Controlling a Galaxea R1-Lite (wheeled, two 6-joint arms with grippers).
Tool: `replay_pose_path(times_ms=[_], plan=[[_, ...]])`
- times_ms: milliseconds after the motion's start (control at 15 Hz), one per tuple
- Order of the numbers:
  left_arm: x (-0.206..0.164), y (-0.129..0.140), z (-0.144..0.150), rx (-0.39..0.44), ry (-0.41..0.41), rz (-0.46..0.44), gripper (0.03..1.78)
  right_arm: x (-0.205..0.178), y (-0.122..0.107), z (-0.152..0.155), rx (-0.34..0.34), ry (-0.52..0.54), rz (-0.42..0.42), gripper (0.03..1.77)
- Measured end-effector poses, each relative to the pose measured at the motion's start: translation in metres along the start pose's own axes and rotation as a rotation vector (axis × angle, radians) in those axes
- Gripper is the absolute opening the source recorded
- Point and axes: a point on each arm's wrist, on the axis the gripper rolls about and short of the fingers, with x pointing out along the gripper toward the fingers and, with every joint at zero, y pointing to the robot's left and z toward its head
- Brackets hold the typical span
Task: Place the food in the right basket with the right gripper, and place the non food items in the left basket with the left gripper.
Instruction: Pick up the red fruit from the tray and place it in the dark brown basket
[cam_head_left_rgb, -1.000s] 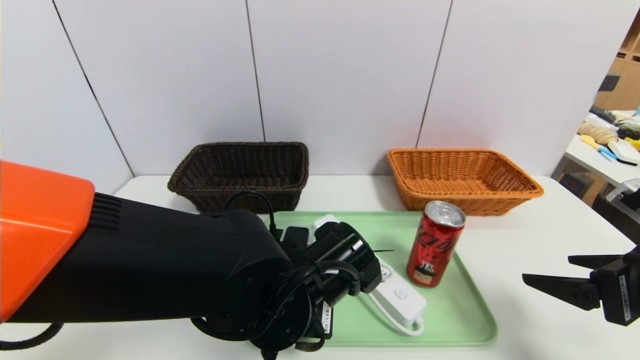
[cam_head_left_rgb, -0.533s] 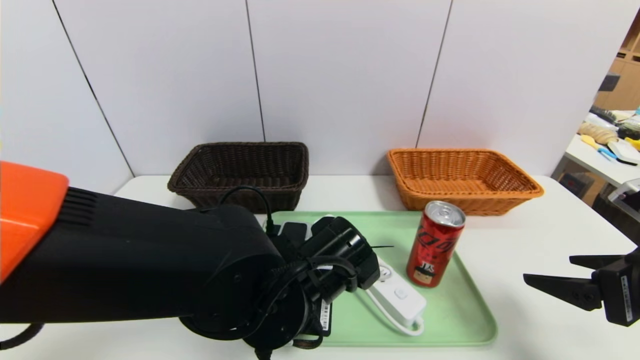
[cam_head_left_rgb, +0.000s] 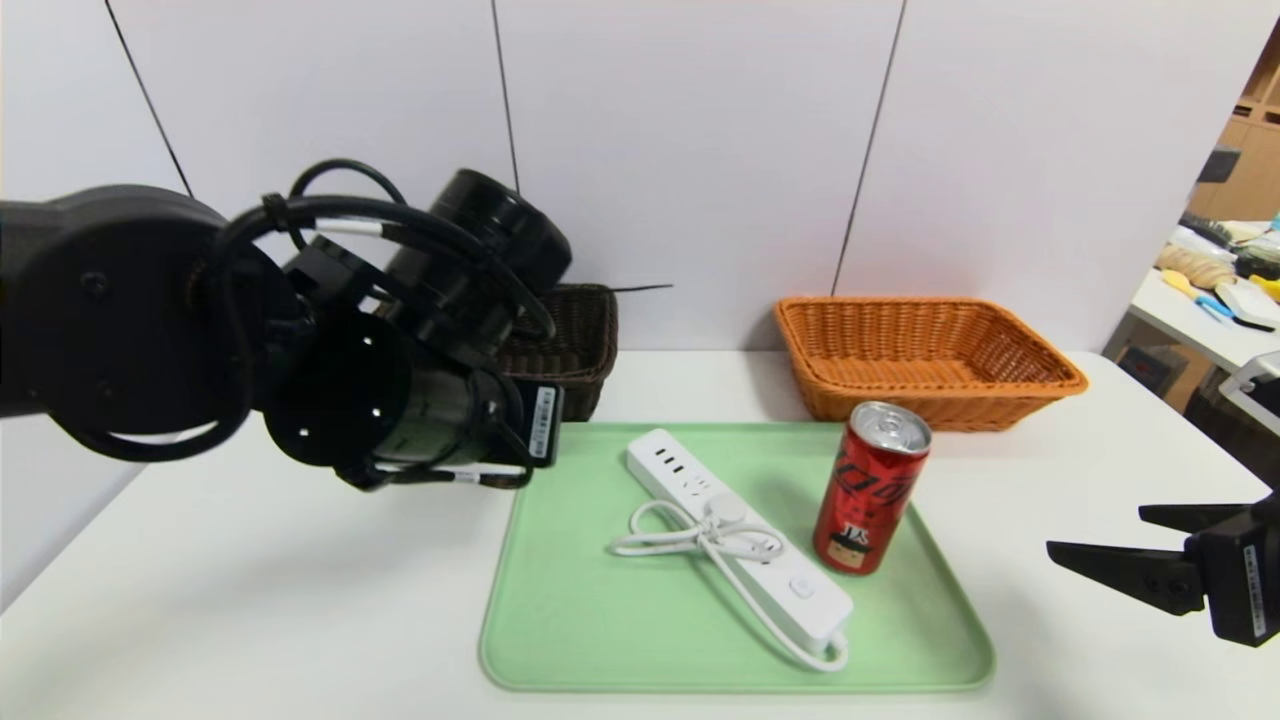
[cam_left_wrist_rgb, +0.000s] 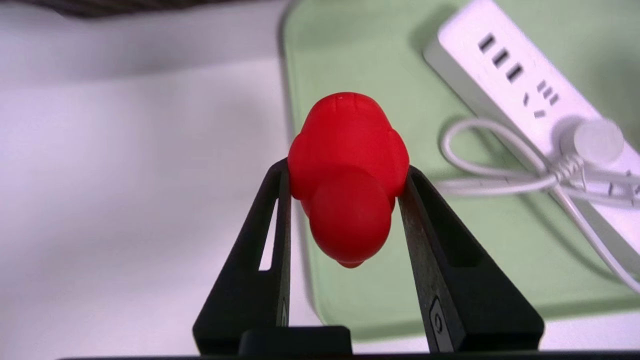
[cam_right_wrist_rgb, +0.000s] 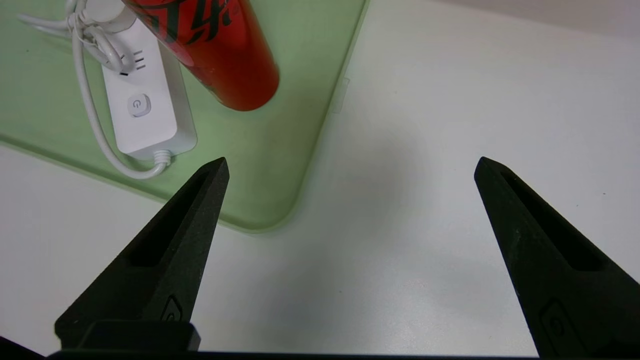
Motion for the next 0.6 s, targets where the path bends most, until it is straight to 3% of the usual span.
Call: replay_pose_path(times_ms=[267, 600], plan=[[0.006, 0.028, 0.037, 0.001, -0.137, 0.043, 0.68, 0.001, 0.000, -0.002, 0.002, 0.007, 0.002, 1.70], [0.056, 0.055, 0.064, -0.018, -0.238, 0.126, 0.67, 0.002, 0.000, -0.006, 0.008, 0.023, 0.009, 1.70]])
